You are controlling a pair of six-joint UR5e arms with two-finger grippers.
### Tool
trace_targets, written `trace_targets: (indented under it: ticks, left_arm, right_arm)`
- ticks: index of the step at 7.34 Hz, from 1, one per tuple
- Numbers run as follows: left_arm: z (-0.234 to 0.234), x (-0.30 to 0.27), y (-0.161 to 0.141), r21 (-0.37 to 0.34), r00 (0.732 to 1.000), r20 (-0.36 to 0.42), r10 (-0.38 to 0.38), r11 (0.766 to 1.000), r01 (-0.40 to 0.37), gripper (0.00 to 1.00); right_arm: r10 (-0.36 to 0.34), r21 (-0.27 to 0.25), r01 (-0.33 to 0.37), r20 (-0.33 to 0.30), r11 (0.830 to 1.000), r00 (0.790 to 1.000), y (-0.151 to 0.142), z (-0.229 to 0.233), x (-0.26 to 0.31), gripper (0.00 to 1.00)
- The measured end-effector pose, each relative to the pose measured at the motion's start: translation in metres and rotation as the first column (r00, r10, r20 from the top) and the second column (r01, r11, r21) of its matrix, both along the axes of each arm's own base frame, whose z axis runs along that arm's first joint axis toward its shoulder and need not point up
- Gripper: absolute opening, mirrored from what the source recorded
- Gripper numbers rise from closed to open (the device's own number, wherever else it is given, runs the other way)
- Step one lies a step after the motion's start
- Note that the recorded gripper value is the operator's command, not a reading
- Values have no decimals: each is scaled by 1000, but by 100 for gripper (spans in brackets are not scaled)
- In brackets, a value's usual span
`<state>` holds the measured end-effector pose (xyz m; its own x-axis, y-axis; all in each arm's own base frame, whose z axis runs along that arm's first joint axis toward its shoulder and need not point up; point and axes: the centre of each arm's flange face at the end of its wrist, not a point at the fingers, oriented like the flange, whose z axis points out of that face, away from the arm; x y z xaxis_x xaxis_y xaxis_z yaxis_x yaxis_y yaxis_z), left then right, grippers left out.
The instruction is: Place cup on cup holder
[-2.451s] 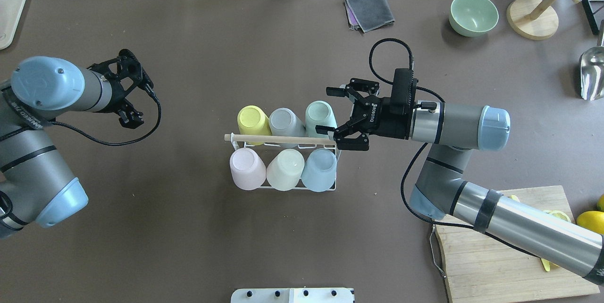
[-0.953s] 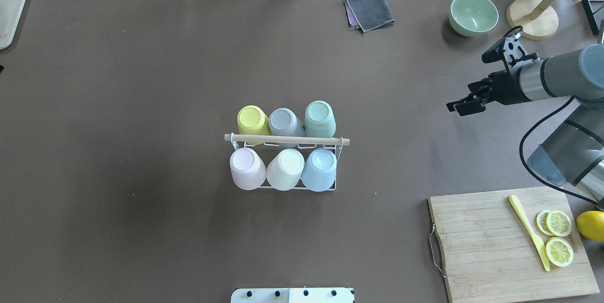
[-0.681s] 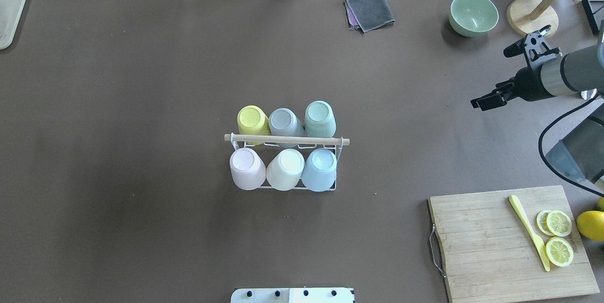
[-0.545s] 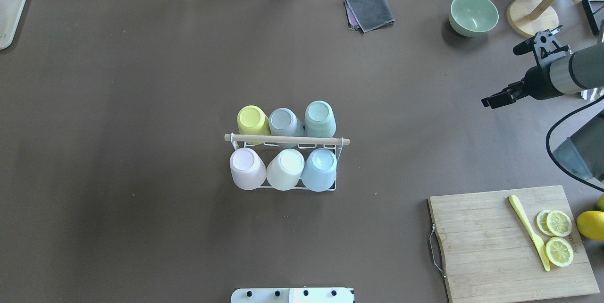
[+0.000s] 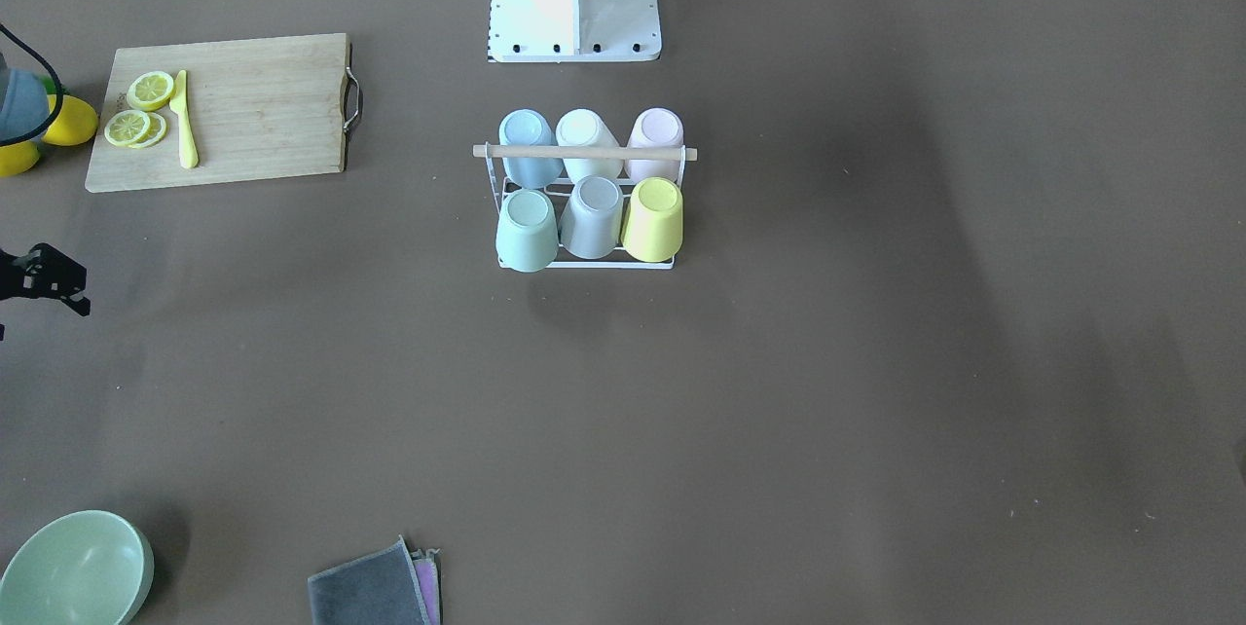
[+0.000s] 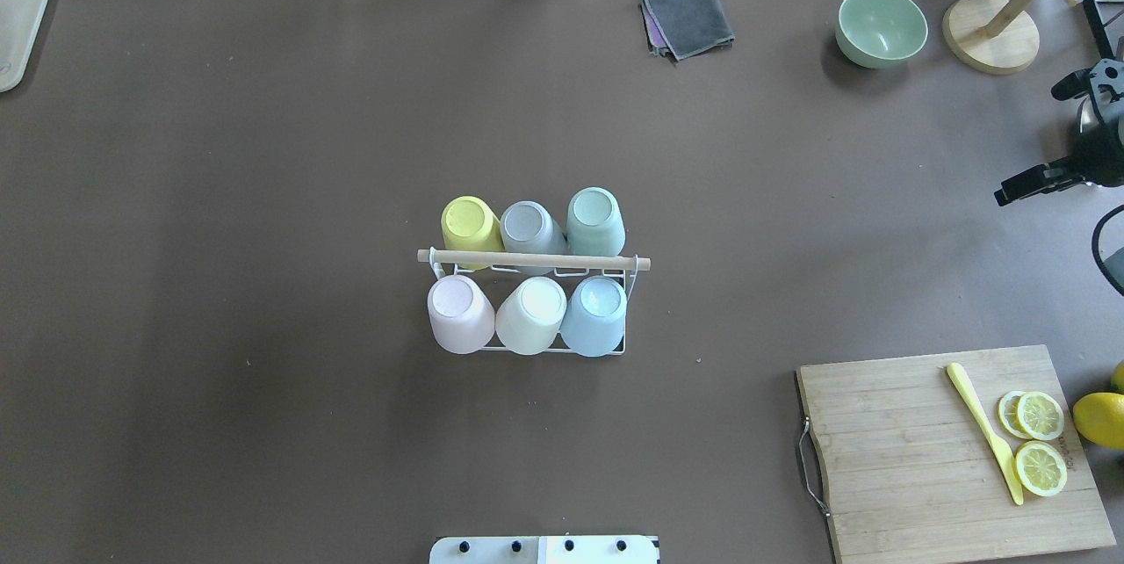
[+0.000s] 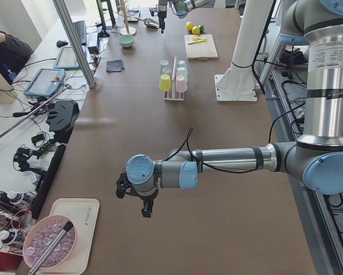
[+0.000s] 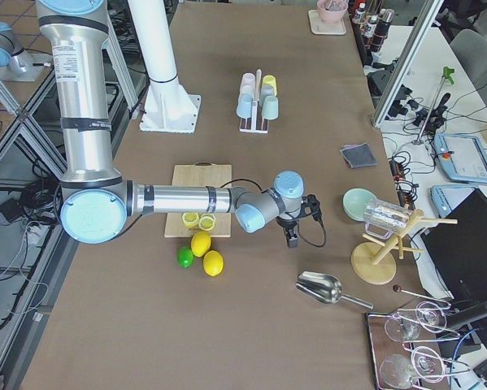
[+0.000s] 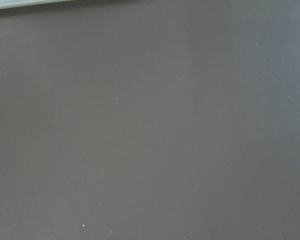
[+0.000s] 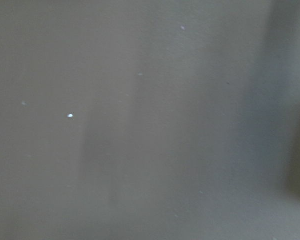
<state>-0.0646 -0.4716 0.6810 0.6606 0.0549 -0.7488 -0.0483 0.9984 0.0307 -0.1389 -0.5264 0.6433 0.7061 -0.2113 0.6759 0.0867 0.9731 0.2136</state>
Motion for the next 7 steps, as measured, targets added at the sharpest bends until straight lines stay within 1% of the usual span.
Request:
trace_targets:
  ticks: [1,3,4,6,7]
  left_arm:
    - [-8,-1,1,-18,1000,0,9,1000,-9,98]
    - [-26,-4,-2,-20,1000,1,18,1000,-18,98]
    - [-37,-6,-2,-17,1000,2,14,1000,-14,98]
    - [-52,-11,2,-8,1000,26,10,1000,-10,98]
    - [-53,-12,5,-6,999,34,9,1000,-9,98]
  right_arm:
    - [7,-53,-8,-23,999,1000,-2,13,24,100]
    - [10,-159,-21,-68,987,998,-2,34,72,100]
    - [32,-213,-48,-80,976,996,0,41,96,100]
    - [78,-322,-102,-86,941,993,6,52,140,100]
    - [93,-350,-118,-86,929,992,8,53,155,100]
